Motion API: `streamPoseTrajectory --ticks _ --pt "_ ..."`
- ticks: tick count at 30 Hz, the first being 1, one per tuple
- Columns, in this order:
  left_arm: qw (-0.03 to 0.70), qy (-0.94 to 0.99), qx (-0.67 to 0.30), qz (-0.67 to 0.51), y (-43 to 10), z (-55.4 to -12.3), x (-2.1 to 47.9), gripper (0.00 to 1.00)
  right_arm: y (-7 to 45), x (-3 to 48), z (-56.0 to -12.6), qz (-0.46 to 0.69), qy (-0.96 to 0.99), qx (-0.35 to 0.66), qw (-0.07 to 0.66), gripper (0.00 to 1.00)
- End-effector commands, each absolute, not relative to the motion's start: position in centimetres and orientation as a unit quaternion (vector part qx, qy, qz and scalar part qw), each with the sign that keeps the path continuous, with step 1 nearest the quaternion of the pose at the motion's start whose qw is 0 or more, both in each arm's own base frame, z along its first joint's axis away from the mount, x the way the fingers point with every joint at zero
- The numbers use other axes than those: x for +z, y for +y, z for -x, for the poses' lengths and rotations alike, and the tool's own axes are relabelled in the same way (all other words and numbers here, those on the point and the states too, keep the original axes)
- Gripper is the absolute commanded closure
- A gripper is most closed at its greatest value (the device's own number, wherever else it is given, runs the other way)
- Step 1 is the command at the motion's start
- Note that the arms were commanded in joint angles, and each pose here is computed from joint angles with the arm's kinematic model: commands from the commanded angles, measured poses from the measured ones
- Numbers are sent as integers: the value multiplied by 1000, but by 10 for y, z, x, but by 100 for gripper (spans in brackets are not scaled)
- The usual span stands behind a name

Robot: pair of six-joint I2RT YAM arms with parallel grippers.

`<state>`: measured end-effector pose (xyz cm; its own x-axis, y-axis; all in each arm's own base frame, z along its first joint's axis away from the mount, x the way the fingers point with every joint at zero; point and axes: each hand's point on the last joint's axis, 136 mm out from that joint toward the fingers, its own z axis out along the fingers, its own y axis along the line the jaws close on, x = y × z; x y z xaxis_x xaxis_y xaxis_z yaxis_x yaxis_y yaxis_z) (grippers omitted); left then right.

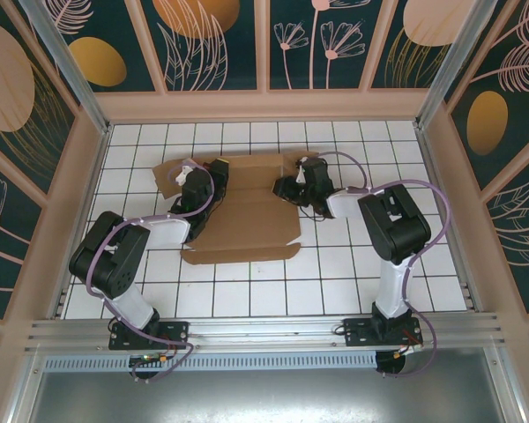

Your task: Fold the paper box

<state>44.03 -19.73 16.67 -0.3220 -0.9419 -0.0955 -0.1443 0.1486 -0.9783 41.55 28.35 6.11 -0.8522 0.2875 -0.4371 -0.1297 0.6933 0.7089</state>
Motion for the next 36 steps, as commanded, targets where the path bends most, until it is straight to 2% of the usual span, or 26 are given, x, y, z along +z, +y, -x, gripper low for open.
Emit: streamPoseTrajectory --ticks 1,6,14,18,21,23,25,27,31,36 --pt "363 704 -438 425 -198 -426 116 100 302 60 -407 -22 874 406 268 64" --pt "358 711 -421 434 -189 -415 101 100 292 60 -404 -11 882 375 286 62" --pt "366 717 -403 435 -183 -412 104 100 269 109 -363 89 871 347 335 56" --pt "374 720 -396 430 -183 -417 112 100 234 164 -352 89 838 331 424 62" --pt "374 722 -391 432 -183 -418 111 100 185 202 -367 21 821 269 503 71" --pt "374 723 -388 432 -182 -419 110 100 151 218 -380 -26 804 223 550 71" --pt "374 723 -387 432 -182 -419 111 100 126 217 -396 -49 799 194 567 70" --pt "375 724 -387 430 -183 -420 113 100 102 205 -418 -60 805 159 568 72" --pt "374 723 -393 427 -185 -422 118 100 73 168 -462 -24 838 92 537 77" --pt "366 723 -405 423 -190 -421 118 100 120 135 -477 170 837 115 507 77"
